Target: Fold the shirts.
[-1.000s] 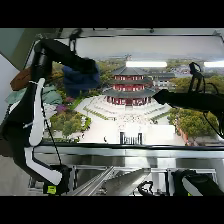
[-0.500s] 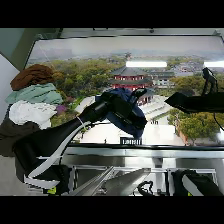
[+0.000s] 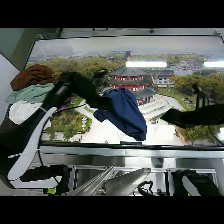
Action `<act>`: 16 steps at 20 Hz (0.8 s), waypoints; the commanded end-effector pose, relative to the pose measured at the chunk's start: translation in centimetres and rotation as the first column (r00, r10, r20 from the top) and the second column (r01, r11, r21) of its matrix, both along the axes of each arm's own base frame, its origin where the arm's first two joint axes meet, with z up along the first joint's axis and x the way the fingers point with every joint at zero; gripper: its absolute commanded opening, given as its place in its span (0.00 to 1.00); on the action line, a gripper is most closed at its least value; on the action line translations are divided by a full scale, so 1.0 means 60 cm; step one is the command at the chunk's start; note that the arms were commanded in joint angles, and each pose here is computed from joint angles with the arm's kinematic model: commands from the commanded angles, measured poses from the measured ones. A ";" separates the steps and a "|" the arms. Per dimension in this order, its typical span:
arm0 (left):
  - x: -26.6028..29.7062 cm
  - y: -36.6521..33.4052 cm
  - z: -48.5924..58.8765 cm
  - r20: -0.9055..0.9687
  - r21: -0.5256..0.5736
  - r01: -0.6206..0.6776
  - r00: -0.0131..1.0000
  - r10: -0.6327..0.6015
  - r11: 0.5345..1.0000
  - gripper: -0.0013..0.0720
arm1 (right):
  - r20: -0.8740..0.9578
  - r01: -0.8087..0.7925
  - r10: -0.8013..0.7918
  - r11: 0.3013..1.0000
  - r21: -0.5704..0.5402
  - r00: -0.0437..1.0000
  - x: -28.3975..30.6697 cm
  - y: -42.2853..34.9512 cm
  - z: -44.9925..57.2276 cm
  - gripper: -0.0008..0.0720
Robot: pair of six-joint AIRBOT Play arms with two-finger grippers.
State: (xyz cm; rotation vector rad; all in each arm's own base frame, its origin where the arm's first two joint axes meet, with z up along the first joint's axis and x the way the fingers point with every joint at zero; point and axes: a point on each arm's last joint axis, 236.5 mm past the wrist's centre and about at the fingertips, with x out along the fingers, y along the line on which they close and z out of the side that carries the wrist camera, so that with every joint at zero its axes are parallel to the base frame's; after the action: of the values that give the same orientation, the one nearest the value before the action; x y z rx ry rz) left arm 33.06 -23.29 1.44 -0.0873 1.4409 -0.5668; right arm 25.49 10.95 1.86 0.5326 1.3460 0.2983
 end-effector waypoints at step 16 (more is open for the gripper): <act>0.227 0.090 -0.209 -0.160 -0.255 -0.208 0.972 0.171 0.944 0.79 | -0.079 -0.139 0.141 0.990 0.023 0.987 0.025 0.160 -0.164 0.80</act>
State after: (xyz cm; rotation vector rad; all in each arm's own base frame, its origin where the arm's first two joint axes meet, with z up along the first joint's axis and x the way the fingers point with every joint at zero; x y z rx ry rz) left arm 46.84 -15.64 -9.78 -0.5082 1.3975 -0.5260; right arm 25.90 19.82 -8.31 0.4645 1.4862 0.3979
